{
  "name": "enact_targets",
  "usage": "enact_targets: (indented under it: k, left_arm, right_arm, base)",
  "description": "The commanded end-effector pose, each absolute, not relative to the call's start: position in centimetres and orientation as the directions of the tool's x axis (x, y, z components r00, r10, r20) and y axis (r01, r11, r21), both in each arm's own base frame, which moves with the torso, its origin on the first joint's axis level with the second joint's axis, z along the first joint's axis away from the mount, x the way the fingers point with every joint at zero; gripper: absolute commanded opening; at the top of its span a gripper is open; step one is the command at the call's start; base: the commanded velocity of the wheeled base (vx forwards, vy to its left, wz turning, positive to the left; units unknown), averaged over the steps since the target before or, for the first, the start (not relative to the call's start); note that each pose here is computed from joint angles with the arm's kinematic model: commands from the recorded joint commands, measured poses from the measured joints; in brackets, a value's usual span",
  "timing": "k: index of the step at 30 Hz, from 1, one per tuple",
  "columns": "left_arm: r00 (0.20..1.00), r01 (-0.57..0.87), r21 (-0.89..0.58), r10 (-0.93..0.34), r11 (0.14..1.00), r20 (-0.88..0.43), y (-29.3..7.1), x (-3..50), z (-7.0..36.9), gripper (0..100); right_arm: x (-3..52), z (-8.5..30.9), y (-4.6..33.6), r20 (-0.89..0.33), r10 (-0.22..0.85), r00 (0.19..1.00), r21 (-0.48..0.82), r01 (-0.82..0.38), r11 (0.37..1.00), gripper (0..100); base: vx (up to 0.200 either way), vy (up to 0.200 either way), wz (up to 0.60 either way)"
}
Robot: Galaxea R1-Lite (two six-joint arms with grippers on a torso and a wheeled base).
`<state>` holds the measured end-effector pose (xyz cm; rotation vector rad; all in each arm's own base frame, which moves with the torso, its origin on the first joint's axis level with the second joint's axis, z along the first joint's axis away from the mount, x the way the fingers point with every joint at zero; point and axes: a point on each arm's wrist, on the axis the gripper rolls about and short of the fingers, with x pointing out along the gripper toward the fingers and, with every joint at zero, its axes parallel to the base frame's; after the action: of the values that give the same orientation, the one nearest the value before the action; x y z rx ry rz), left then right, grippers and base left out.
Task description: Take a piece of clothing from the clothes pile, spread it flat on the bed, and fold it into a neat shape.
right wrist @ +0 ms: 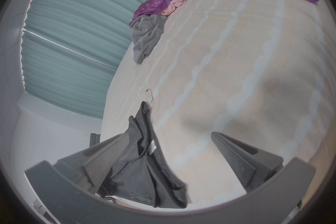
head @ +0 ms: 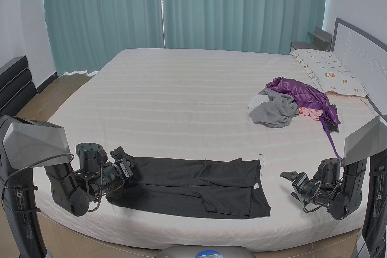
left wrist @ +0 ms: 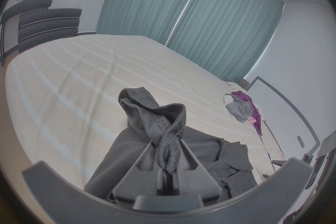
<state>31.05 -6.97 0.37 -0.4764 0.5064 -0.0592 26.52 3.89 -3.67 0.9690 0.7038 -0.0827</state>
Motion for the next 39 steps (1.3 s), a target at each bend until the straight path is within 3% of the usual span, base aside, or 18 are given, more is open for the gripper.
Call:
enact_targets:
  k: [1,17,30,39]
  left_arm:
    - [0.889,-0.037,-0.457,-0.180,0.889,-0.422,-7.6,30.5,1.7,0]
    - [0.895,0.029,-0.446,-0.222,0.895,-0.386,-11.3,31.2,2.8,0]
    - [0.849,0.066,-0.412,-0.268,0.909,-0.455,-15.2,32.1,2.0,0]
    - [0.832,0.051,-0.367,-0.242,0.929,-0.498,-17.6,32.9,0.2,0]
  right_arm:
    - [26.5,-3.7,3.9,-0.583,0.238,0.777,0.726,0.367,0.582,100]
    - [26.5,-3.8,4.0,-0.586,0.239,0.774,0.724,0.368,0.583,100]
    - [26.4,-3.9,4.1,-0.590,0.240,0.771,0.721,0.368,0.587,100]
    - [26.4,-4.1,4.3,-0.586,0.241,0.773,0.720,0.361,0.593,100]
  base:
    - [0.000,-0.200,0.00]
    - [0.000,-0.200,0.00]
    - [0.000,-0.200,0.00]
    - [0.000,0.000,0.00]
